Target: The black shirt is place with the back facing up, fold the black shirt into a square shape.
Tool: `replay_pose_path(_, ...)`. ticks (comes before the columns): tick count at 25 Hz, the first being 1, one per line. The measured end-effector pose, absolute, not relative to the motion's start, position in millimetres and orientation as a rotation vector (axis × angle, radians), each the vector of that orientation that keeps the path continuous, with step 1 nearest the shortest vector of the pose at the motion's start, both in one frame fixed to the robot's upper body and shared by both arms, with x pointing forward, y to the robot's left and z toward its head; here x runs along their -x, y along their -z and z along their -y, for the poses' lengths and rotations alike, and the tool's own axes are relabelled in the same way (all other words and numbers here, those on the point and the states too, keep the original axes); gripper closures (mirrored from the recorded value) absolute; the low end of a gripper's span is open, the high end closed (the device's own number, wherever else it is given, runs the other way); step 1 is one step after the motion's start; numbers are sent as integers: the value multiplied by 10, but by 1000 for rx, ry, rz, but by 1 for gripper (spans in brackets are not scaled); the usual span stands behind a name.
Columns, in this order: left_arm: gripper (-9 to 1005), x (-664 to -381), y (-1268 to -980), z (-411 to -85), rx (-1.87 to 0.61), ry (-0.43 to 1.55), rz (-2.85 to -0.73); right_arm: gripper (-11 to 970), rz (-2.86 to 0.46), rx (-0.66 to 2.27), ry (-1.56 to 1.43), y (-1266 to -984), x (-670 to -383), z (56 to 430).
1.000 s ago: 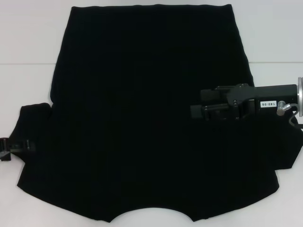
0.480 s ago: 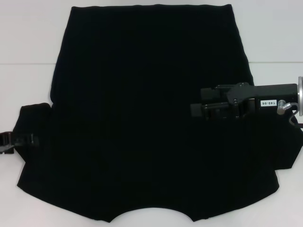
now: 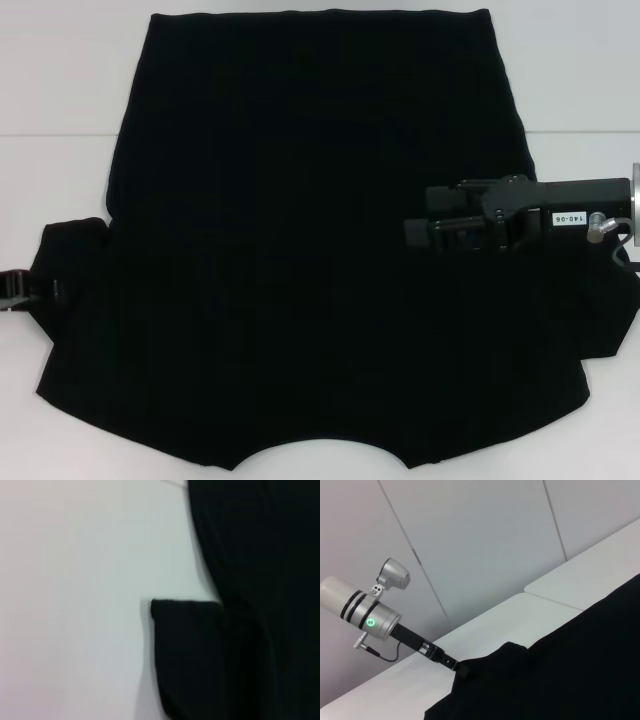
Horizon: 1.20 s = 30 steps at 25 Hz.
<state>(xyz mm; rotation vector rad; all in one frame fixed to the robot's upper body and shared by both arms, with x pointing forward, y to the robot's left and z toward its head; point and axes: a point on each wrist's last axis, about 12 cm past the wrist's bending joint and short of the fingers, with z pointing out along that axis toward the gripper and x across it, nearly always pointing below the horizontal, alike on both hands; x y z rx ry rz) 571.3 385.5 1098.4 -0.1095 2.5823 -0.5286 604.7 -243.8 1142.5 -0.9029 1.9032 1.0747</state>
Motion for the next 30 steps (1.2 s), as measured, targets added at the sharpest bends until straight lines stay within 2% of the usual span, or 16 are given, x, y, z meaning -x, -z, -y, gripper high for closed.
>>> replay_pose_path(13,697,-5731,-10982,-3842,108,515,-2581,72,-1904,895,-1071,-11419,-6042,2454)
replay_pose_path(15,934,-5737,-10985,-3842,107,512,-2579,72,-1904,895,-1071,-11418,-6042,2453)
replay_pose_path(30,961,-5796,-11034,-3991,155,386,-2518,74,-1892,868,-1077,-11408,-6042,2438)
